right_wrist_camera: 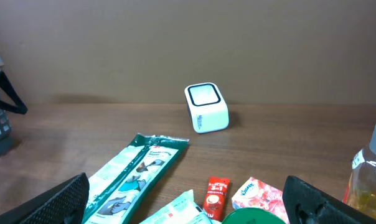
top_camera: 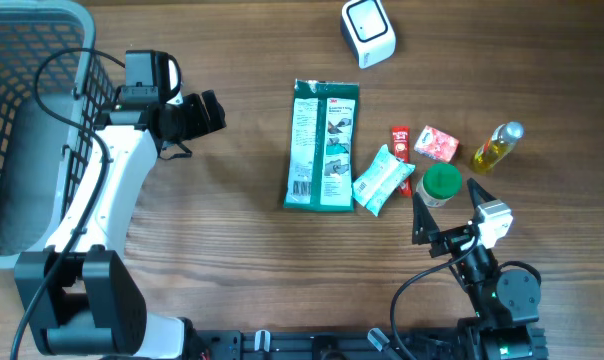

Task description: Scan the item barcode

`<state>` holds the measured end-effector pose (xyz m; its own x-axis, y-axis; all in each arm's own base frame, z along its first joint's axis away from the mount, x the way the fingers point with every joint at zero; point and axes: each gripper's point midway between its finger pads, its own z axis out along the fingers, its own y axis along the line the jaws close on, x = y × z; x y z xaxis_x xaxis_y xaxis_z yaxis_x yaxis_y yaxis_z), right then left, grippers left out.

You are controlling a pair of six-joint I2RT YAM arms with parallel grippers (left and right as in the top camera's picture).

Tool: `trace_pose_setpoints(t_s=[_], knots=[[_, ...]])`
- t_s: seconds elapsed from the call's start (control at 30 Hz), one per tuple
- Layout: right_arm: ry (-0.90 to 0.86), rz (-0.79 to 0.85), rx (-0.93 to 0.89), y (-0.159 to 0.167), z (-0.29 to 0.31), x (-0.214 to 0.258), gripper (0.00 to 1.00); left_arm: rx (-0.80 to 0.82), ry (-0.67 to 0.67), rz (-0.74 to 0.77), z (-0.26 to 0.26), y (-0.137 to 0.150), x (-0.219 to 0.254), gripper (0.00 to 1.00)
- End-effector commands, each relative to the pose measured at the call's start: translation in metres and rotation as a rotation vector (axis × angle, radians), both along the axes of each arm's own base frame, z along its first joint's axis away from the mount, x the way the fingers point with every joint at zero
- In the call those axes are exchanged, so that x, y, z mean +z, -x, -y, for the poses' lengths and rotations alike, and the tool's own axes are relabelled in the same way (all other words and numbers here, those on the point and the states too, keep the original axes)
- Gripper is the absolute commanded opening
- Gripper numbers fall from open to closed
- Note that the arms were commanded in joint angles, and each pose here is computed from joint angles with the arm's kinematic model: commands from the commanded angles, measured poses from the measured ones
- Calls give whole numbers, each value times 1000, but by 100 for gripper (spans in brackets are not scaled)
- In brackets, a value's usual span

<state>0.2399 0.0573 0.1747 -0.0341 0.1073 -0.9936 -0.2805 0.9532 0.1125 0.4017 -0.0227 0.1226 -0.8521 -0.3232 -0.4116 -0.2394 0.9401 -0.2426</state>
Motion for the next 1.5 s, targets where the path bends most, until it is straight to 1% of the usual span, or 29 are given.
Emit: trace_pose_setpoints(t_s=[0.0,0.03,0.1,0.17,0.2,0.27,0.37,0.47,0.53,0.6,0.7,0.77,0.83,0.9,1.0,1.07,1.13,1.23,1.3,1.37,1.43,1.47], knots=[[-21,7,-25,-1,5,3,100,-14,-6,70,3,1,27,100],[-21,7,-25,-1,5,3,100,-21,-5,101,5,4,39,100],[-21,7,-25,-1,5,3,100,-35,-2,214,10,14,83,100],[-21,7,-25,-1,5,3,100,-36,2,347,11,30,131,100],[-21,7,-25,-1,5,3,100,-35,4,429,10,43,160,100],[-21,7,-25,-1,5,3,100,-34,9,605,8,77,217,100],[-21,7,-25,-1,5,3,100,-32,14,837,6,137,281,100],[-21,7,-25,-1,5,3,100,-30,19,1012,4,190,319,100],[-21,7,-25,-1,5,3,100,-31,21,1086,2,219,331,100],[-21,7,-25,-1,5,3,100,-22,16,1107,0,248,327,100],[-21,7,-25,-1,5,3,100,-10,11,1085,-4,286,298,100],[-21,7,-25,-1,5,3,100,-8,12,1069,-4,302,276,100],[-21,7,-25,-1,5,3,100,-8,12,1080,-5,307,261,100],[-21,7,-25,-1,5,3,100,-8,12,1085,-5,307,247,100],[-21,7,-25,-1,5,3,100,-9,13,1093,-4,299,225,100],[-21,7,-25,-1,5,3,100,-8,11,1069,-4,289,215,100],[-21,7,-25,-1,5,3,100,-8,12,1078,-4,282,213,100],[-21,7,-25,-1,5,3,100,2,12,1251,-5,264,243,100],[-21,8,-25,-1,5,3,100,5,20,1451,-4,253,272,100],[-21,8,-25,-1,5,3,100,-4,28,1603,-2,248,285,100],[-21,8,-25,-1,5,3,100,-3,31,1699,-2,239,278,100],[-21,7,-25,-1,5,3,100,0,31,1718,-2,234,269,100]])
